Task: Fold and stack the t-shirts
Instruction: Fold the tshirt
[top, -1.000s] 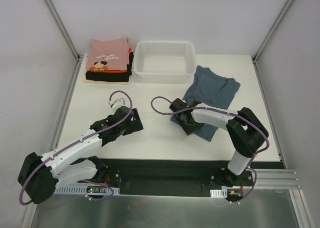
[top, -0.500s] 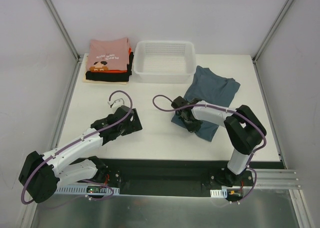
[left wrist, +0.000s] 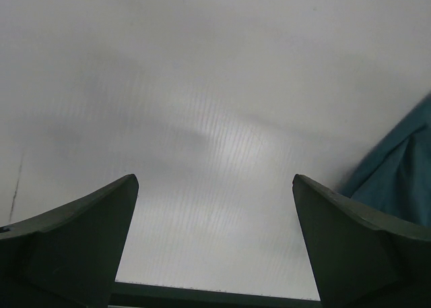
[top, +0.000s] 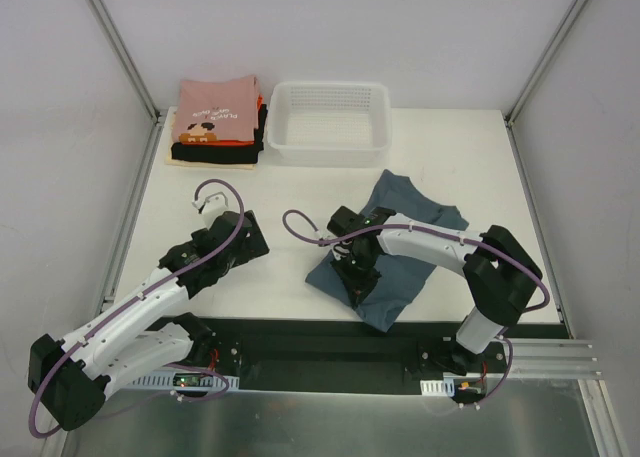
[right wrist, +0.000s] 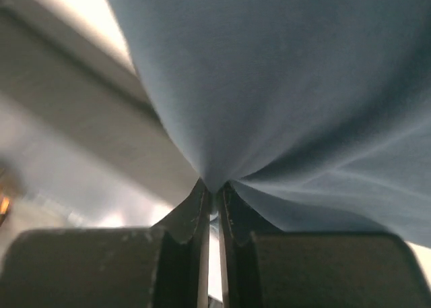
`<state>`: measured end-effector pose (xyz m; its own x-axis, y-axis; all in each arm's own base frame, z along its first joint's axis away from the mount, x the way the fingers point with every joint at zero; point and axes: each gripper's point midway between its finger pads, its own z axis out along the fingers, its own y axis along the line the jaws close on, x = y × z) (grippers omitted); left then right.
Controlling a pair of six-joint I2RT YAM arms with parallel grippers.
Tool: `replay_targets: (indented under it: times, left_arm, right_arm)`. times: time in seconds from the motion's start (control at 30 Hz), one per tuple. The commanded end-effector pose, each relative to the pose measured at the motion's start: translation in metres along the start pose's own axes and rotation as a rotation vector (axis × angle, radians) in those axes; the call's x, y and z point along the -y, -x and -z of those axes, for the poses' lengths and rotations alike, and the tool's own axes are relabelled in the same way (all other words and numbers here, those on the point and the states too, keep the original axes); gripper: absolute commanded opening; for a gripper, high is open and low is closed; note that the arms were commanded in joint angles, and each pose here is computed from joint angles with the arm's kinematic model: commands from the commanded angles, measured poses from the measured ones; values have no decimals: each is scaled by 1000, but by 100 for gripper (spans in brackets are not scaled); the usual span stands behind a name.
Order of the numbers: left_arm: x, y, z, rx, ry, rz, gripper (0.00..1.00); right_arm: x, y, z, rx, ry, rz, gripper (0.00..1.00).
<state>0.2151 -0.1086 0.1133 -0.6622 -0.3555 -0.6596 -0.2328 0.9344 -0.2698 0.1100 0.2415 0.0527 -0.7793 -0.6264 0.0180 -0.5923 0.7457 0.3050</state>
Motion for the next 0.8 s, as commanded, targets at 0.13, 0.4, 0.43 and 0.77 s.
replay_targets:
  times: [0.13, 0.4, 0.43, 0.77]
  left_arm:
    - [-21, 27, 17, 97, 70, 22, 99]
    - [-25, 40, 26, 149, 74, 52, 99]
    - [-25, 40, 26, 149, 72, 53, 99]
    - [-22, 39, 21, 127, 91, 42, 99]
  right_arm:
    - [-144, -21, 60, -96, 516, 129, 3]
    - [-145, -17, 88, -16, 548, 119, 1]
    - [-139, -15, 89, -3, 532, 106, 1]
    - [-48, -5, 117, 168, 324, -43, 1]
